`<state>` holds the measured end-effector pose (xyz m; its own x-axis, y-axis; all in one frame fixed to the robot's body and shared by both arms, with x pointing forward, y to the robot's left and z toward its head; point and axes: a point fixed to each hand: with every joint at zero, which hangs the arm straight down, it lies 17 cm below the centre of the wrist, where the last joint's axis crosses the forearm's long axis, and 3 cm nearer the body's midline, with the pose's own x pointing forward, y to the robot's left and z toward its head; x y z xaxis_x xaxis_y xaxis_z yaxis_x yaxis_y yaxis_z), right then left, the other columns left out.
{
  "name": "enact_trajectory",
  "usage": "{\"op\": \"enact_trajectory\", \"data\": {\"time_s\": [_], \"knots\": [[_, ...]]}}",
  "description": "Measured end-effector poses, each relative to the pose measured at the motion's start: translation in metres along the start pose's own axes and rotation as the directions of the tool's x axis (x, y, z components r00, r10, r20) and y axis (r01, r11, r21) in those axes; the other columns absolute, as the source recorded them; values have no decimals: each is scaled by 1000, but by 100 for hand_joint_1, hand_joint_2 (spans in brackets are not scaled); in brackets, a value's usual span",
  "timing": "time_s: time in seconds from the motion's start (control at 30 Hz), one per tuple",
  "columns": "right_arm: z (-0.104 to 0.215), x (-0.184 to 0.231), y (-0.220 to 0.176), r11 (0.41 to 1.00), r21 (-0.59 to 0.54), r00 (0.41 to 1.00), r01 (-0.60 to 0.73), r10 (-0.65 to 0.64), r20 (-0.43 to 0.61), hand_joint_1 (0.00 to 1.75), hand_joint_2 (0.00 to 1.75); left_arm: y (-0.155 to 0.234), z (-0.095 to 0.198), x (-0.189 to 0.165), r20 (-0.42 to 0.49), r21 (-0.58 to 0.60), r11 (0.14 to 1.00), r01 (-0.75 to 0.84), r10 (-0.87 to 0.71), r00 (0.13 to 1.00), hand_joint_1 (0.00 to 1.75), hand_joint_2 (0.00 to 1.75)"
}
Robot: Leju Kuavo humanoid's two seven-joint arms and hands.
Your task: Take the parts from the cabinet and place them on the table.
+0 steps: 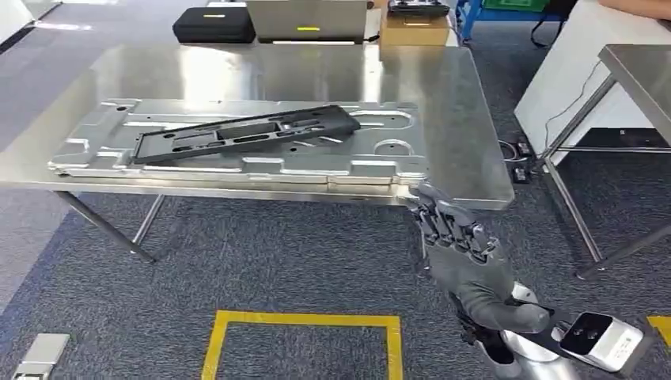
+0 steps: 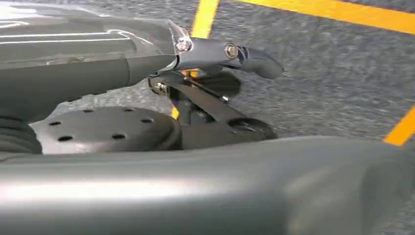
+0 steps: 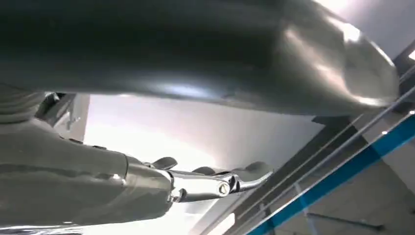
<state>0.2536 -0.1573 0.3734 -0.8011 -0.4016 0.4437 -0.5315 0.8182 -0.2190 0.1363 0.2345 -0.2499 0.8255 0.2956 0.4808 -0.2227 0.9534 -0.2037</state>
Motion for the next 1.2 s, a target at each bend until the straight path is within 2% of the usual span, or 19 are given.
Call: {"op": "enact_trajectory", "data": {"time_s": [0.63, 0.83, 1.03, 1.13, 1.2], "knots": [[-2, 0, 3, 1000, 20, 1000, 6, -6, 5, 0, 0, -4, -1, 7, 30, -4, 1000, -4, 4, 1000, 0, 0], [6, -7, 7, 1000, 17, 999, -4, 5, -32, 0, 0, -6, 0, 8, 41, -15, 1000, -9, 10, 999, 0, 0], [35, -25, 6, 998, -17, 987, -58, 55, -148, 0, 0, -6, -1, 12, 56, -15, 1000, -14, 15, 998, 0, 0], [64, -45, 5, 990, -22, 955, -140, 129, -267, 0, 0, -6, -1, 15, 66, -13, 1000, -22, 23, 998, 0, 0], [96, -67, 6, 978, -5, 905, -210, 192, -380, 0, 0, -5, -1, 14, 66, -9, 1000, -30, 31, 997, 0, 0]]}}
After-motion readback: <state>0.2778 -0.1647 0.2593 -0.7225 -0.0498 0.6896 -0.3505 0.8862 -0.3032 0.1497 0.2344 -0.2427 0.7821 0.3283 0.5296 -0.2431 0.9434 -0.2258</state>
